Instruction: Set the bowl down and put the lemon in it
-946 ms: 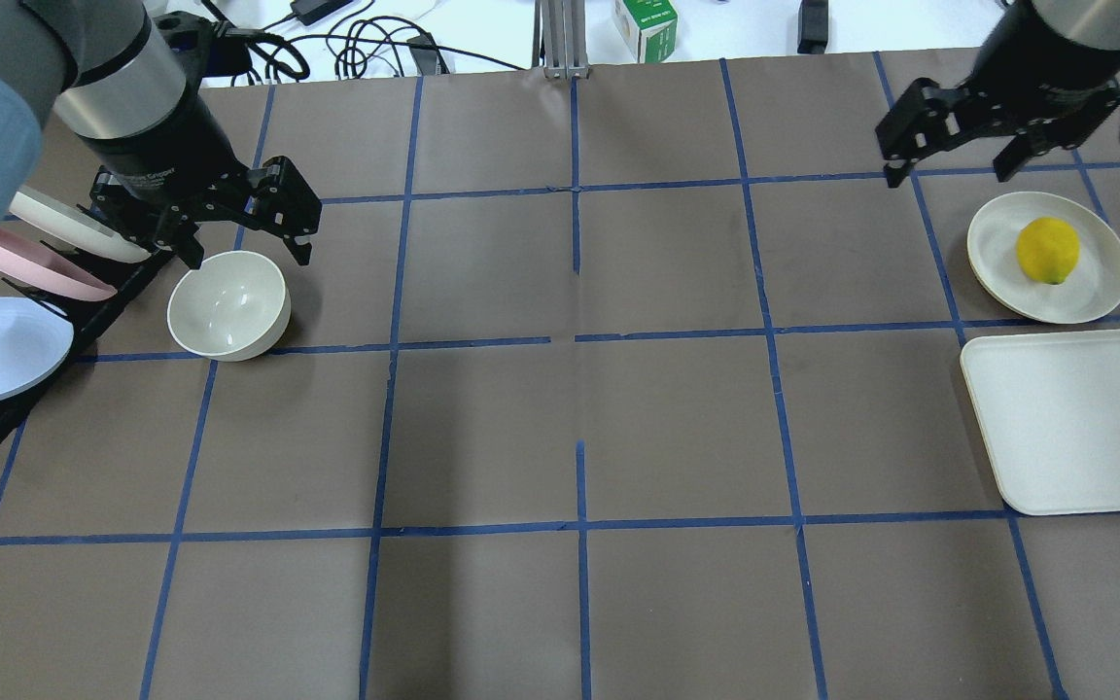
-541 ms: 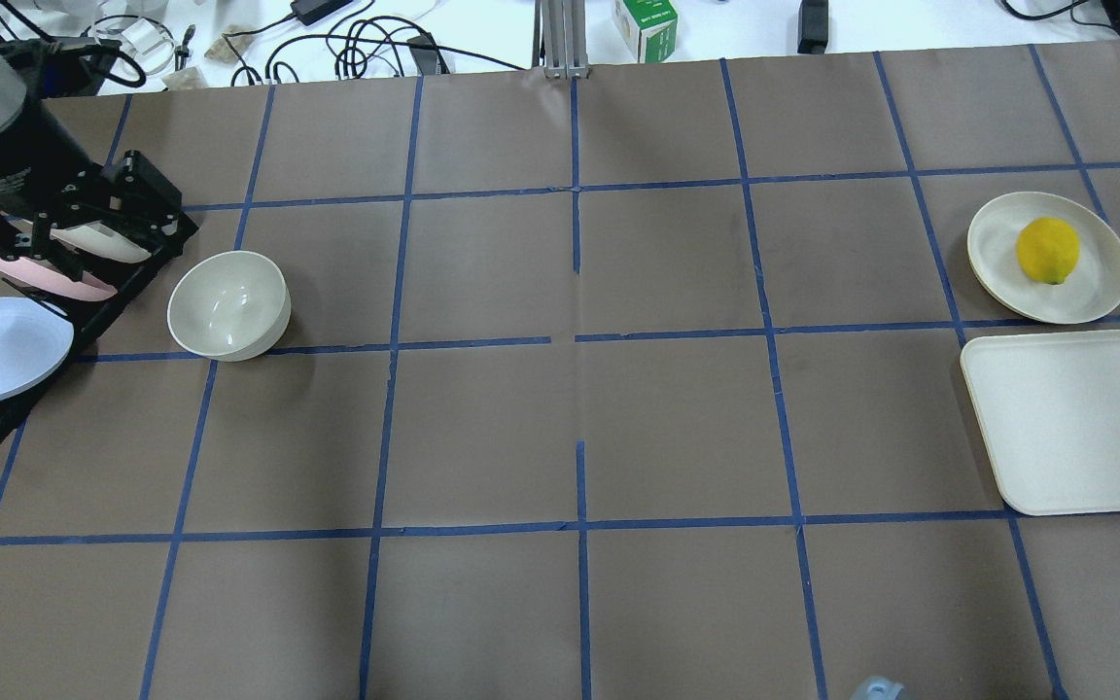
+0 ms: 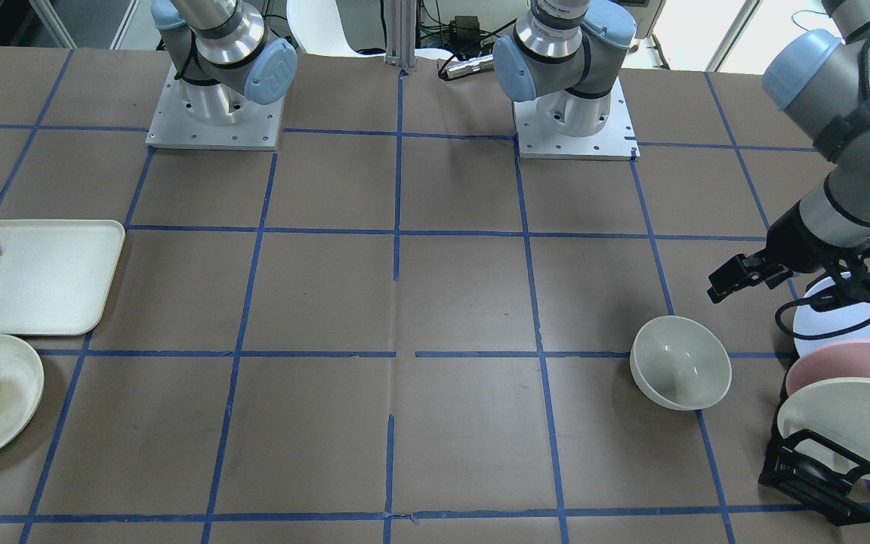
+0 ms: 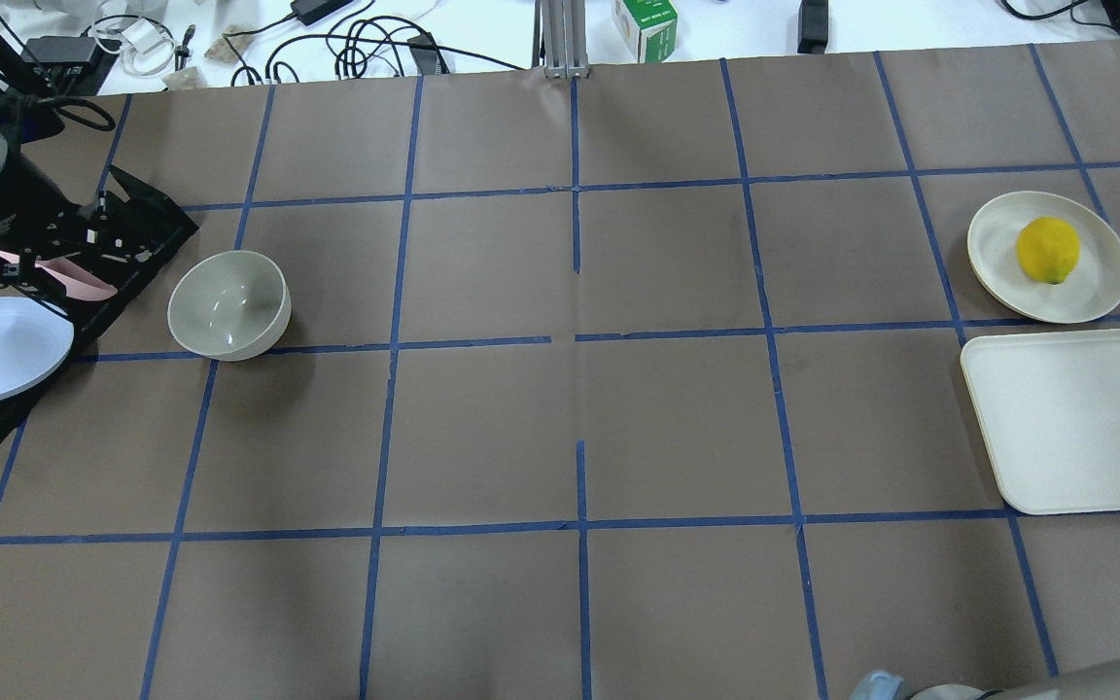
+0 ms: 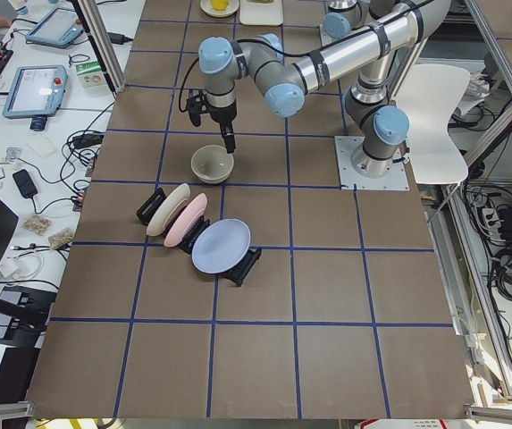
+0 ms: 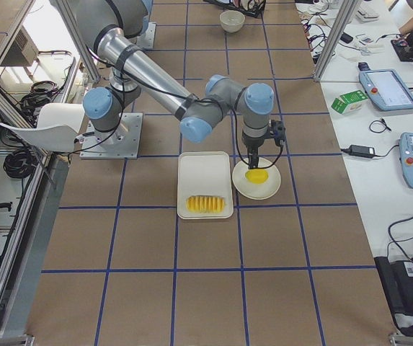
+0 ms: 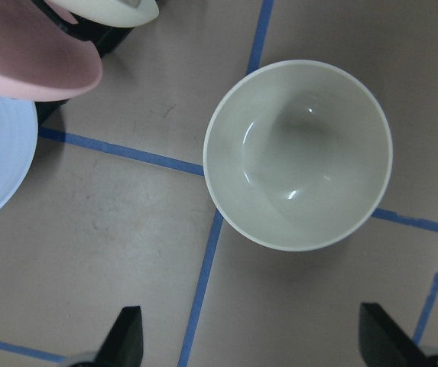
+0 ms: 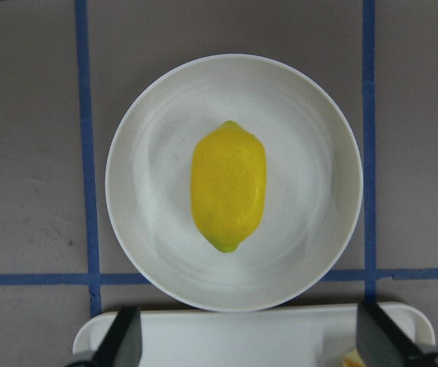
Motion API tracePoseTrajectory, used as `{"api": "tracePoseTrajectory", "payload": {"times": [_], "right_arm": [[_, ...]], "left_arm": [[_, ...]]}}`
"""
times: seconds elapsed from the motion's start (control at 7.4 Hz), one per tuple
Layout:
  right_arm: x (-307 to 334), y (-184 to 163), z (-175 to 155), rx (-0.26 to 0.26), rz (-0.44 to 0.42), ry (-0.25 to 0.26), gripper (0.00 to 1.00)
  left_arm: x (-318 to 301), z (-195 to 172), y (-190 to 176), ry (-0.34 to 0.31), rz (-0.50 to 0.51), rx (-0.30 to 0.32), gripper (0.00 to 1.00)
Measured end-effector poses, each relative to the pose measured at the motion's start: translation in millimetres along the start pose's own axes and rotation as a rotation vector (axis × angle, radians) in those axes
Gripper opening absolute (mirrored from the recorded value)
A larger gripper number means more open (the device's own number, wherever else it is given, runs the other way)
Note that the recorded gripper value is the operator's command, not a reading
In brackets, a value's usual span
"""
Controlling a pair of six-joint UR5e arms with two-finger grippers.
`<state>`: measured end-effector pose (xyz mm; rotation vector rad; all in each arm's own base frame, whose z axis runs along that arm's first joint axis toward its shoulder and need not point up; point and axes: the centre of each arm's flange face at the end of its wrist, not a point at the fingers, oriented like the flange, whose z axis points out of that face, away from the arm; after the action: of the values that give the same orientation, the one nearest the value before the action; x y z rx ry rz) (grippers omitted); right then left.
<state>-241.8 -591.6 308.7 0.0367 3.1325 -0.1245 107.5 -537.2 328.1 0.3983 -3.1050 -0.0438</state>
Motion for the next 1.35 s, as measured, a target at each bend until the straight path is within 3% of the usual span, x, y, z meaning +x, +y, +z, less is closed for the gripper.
{"api": "tracePoseTrajectory", "payload": {"times": [0.14, 0.41, 0.68, 0.81, 0.95, 1.08, 1.22, 1.35], "right_arm": [[0.6, -13.0, 36.3, 0.004, 0.018, -0.002, 1.00], [-14.7, -29.1, 78.8, 0.002, 0.003, -0.012, 1.00], [-20.9, -36.3, 104.5, 0.003, -0.017, -0.006, 0.88], [-20.4, -37.1, 112.5, 0.001, -0.026, 0.001, 0.69], [-19.6, -36.6, 116.4, -0.006, -0.039, 0.009, 0.36], [-18.4, -35.3, 117.7, -0.019, -0.057, 0.025, 0.17], [-16.6, -33.7, 117.3, -0.035, -0.072, 0.044, 0.12], [-15.3, -32.6, 116.6, -0.045, -0.079, 0.057, 0.11]], "left_arm": [[-1.6, 18.1, -2.8, 0.002, -0.002, -0.010, 1.00], [-7.7, 47.7, -13.3, 0.008, -0.016, -0.042, 1.00], [-14.1, 70.7, -24.9, 0.011, -0.027, -0.053, 1.00], [-15.5, 82.3, -29.4, 0.012, -0.031, -0.058, 1.00], [-16.5, 94.8, -33.4, 0.014, -0.035, -0.065, 0.98], [-17.1, 104.2, -35.8, 0.015, -0.039, -0.069, 0.72], [-17.5, 109.7, -38.2, 0.015, -0.043, -0.069, 0.27], [-18.1, 112.0, -40.9, 0.014, -0.044, -0.066, 0.16]]}}
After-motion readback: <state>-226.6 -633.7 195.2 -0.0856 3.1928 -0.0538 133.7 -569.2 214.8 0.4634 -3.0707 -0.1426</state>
